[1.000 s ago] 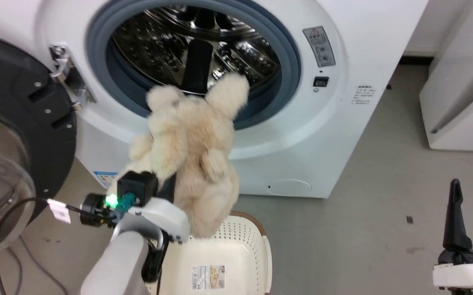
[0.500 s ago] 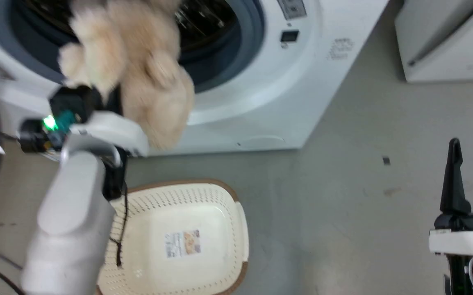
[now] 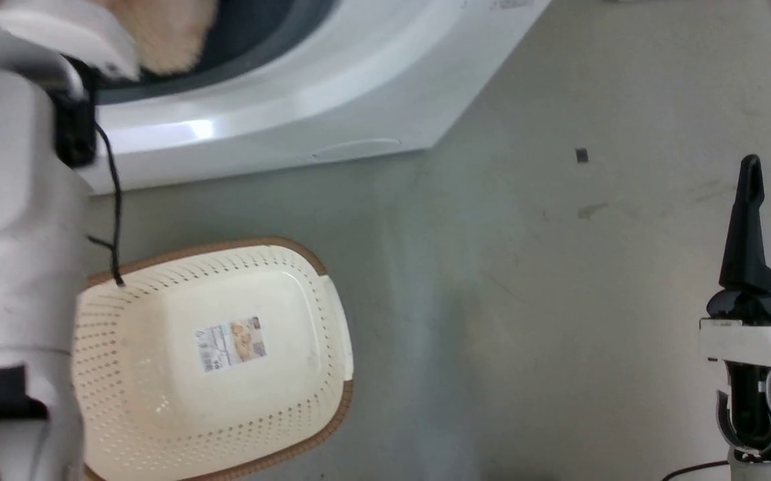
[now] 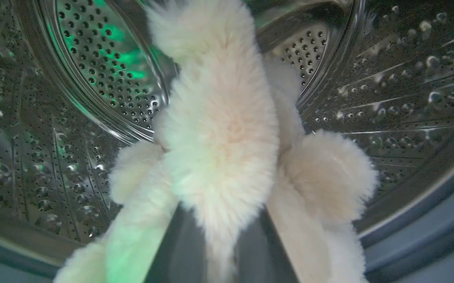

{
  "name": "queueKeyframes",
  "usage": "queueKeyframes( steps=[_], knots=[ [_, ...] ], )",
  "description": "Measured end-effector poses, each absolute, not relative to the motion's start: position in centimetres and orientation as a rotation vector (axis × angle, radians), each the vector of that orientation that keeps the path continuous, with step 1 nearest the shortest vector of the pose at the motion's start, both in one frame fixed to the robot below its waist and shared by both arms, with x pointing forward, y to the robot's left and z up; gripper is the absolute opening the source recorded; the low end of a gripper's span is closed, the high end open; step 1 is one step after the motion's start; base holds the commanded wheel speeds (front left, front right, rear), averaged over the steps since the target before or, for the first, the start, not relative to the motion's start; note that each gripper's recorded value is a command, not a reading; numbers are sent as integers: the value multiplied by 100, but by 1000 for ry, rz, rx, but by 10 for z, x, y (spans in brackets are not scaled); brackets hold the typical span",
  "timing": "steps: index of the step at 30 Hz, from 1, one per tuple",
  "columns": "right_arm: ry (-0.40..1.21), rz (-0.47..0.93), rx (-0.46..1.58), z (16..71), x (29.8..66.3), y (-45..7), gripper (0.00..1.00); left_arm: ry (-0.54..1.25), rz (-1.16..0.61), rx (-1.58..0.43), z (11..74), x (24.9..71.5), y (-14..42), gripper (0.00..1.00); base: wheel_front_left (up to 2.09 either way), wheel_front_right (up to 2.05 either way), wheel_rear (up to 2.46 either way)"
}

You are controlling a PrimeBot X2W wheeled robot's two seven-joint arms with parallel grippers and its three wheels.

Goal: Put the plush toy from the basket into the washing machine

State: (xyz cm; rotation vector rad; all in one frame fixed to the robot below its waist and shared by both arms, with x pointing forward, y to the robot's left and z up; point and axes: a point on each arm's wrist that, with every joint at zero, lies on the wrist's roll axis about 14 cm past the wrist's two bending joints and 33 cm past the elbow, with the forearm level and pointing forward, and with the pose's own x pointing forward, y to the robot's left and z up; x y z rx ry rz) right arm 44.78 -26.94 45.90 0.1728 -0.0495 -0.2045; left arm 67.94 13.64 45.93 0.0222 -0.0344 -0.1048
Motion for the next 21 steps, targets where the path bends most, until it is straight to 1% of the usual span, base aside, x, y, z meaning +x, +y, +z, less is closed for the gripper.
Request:
queueKeyframes(
  steps=[8, 12, 16, 17, 18, 21],
  knots=[
    [7, -253, 151, 436, 447, -286, 100, -54, -109, 46, 444, 731, 134, 0, 0, 0, 0],
    [36, -272, 139, 426, 443, -292, 100, -55, -112, 36, 437, 746, 127, 0, 0, 0, 0],
    [47, -277, 132, 423, 443, -294, 100, -39, -119, 53, 426, 750, 126, 0, 0, 0, 0],
    [47, -277, 132, 422, 444, -294, 100, -36, -114, 62, 425, 750, 127, 35, 0, 0, 0],
    [46, -276, 132, 423, 444, -294, 100, -37, -111, 70, 425, 750, 128, 100, 0, 0, 0],
    [37, -270, 137, 425, 446, -292, 100, -58, -104, 73, 434, 750, 130, 100, 0, 0, 0]
  ],
)
